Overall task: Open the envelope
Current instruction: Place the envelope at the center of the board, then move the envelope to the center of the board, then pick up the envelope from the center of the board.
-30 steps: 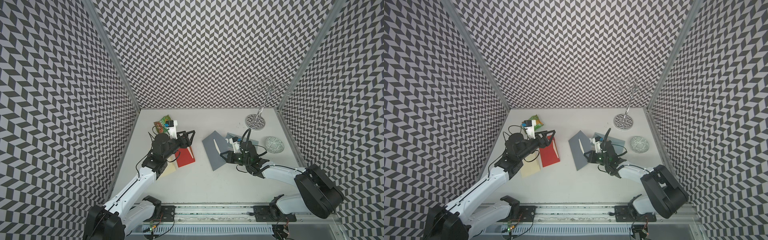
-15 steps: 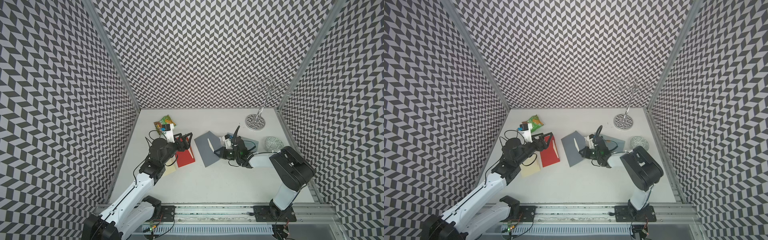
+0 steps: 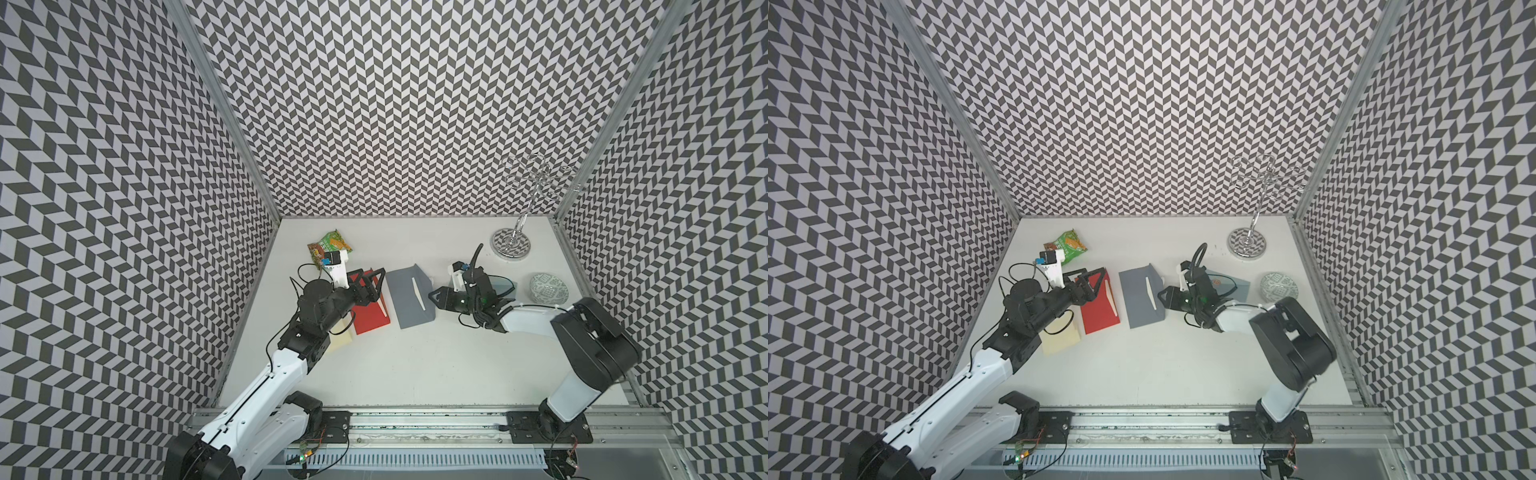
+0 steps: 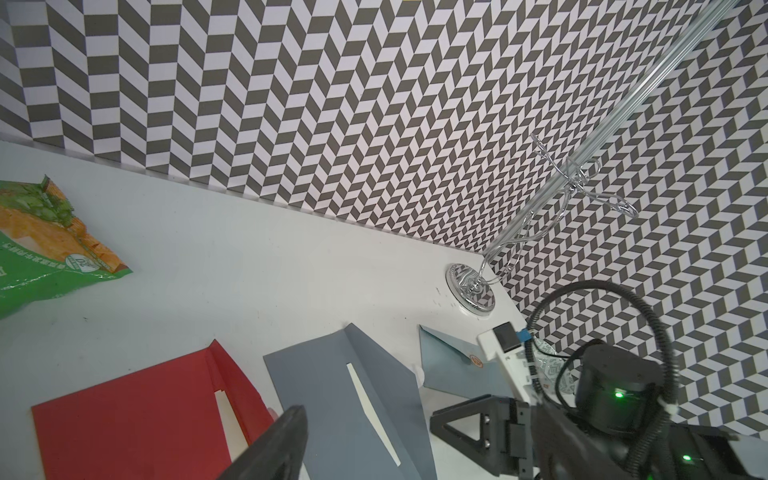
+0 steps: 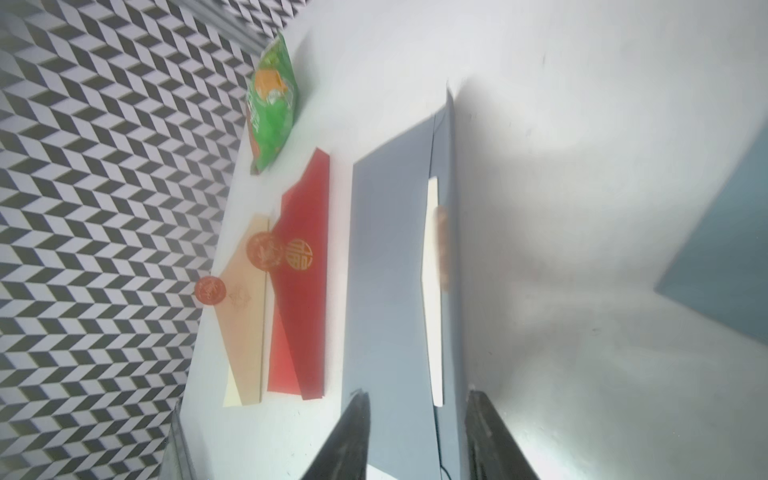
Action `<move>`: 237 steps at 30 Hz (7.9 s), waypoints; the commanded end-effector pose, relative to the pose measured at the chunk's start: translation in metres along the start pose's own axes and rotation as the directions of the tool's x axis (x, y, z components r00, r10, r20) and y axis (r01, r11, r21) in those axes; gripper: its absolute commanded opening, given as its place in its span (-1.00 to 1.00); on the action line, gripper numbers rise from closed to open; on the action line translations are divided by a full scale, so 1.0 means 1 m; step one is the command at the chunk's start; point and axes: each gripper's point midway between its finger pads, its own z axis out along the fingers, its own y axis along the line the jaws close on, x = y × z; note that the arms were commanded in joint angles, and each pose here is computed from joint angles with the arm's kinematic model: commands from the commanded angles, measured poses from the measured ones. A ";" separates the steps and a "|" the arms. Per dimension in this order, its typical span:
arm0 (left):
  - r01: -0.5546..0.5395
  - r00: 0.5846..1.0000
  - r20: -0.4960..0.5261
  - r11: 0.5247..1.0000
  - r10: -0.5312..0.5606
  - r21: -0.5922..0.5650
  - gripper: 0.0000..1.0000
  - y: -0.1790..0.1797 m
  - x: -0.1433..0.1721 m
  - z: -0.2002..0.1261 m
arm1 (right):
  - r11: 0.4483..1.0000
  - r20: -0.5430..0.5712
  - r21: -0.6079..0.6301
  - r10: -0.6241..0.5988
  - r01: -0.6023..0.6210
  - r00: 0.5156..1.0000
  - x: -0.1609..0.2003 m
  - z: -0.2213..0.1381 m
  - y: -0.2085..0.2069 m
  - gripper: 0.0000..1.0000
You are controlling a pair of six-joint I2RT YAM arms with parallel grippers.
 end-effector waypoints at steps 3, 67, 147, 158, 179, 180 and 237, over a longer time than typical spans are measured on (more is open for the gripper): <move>-0.019 1.000 0.013 0.999 0.019 0.033 0.73 -0.005 -0.003 -0.001 | 0.974 0.234 0.224 -0.081 0.028 0.969 -0.049 -0.051 -0.030 0.16; 0.034 0.992 -0.124 0.980 -0.009 0.197 0.75 -0.029 0.026 0.013 | 0.985 0.016 0.102 0.142 -0.143 0.990 0.039 -0.078 -0.050 -0.01; 0.039 0.538 -0.842 0.996 0.045 0.079 0.43 -0.071 0.322 0.072 | 0.976 -0.220 -0.098 0.171 -0.197 0.960 0.134 -0.112 -0.047 0.03; 0.070 0.566 -0.823 0.992 0.047 0.105 0.40 -0.078 0.316 0.077 | 0.952 -0.162 -0.203 0.199 -0.230 0.967 0.123 -0.120 -0.038 -0.45; 0.056 0.837 -0.534 0.954 0.116 0.295 0.39 -0.108 0.197 0.065 | 0.958 0.086 -0.286 -0.005 0.029 0.996 0.063 -0.148 0.002 -1.00; 0.058 0.852 -0.512 0.954 0.107 0.295 0.39 -0.107 0.188 0.065 | 0.949 0.128 -0.308 -0.025 0.063 0.991 0.056 -0.154 0.009 -1.00; 0.080 0.922 -0.349 0.800 0.167 0.594 -1.00 -0.140 0.116 0.019 | 0.855 0.204 -0.448 -0.186 0.261 0.961 0.019 -0.153 0.078 -0.27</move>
